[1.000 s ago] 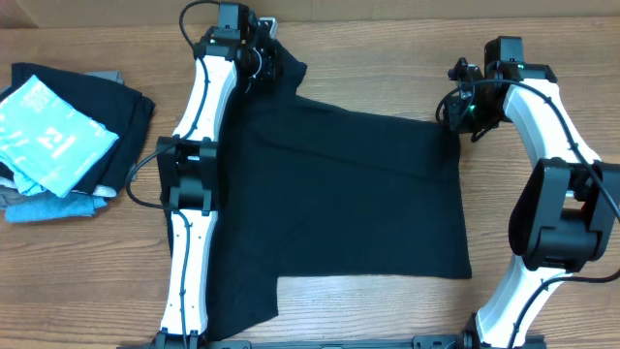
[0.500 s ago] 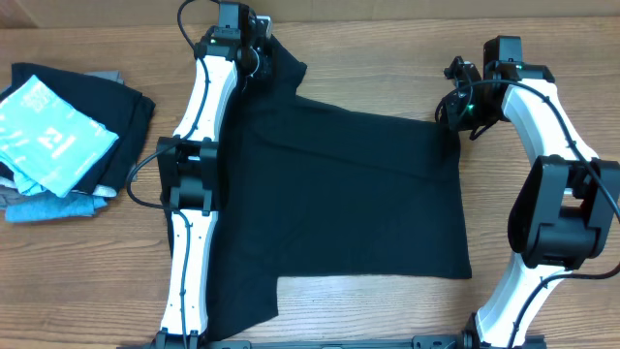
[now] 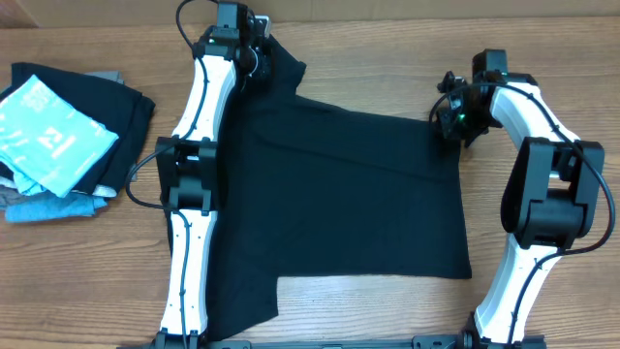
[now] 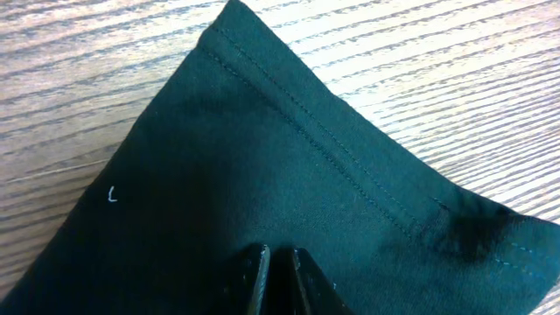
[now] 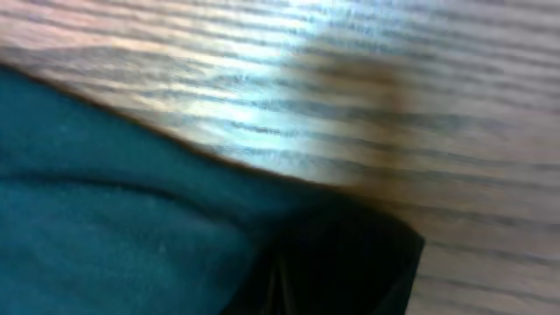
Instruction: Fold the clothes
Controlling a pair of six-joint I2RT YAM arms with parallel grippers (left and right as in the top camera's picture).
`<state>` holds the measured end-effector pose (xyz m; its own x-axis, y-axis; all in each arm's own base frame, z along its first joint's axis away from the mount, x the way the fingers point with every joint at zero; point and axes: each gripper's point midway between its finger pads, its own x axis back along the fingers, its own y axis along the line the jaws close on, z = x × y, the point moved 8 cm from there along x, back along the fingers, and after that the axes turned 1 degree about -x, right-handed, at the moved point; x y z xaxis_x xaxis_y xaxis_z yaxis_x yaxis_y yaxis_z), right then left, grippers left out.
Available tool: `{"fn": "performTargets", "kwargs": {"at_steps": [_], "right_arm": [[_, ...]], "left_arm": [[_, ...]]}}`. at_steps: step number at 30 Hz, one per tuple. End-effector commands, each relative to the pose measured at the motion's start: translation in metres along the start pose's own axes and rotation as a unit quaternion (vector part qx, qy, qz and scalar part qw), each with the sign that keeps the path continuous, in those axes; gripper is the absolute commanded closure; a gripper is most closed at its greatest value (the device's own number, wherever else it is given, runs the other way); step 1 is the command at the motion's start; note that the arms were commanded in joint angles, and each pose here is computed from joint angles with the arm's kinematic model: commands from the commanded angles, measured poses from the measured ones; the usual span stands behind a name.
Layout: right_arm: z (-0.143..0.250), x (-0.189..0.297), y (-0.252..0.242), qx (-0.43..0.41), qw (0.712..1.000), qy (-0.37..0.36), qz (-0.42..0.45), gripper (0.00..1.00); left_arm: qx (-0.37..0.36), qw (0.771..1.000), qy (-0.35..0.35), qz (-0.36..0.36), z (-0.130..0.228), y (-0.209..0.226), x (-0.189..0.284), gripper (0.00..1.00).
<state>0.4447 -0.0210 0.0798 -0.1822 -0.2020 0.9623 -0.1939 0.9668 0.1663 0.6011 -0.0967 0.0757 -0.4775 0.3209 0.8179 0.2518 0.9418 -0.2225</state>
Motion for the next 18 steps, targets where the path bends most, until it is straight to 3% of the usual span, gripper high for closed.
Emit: {"fn": "performTargets", "kwargs": {"at_steps": [1,18], "right_arm": [[0.0,-0.02,-0.01,-0.011,0.999,0.006,0.03,0.96],[-0.053,-0.032,-0.032,-0.027,0.984,-0.152,0.093,0.96]], "left_arm": [[0.012,0.999,0.04,-0.026,0.027,0.027,-0.025,0.87],[0.04,0.996,0.075,-0.035,0.04,0.05,-0.017,0.9]]}}
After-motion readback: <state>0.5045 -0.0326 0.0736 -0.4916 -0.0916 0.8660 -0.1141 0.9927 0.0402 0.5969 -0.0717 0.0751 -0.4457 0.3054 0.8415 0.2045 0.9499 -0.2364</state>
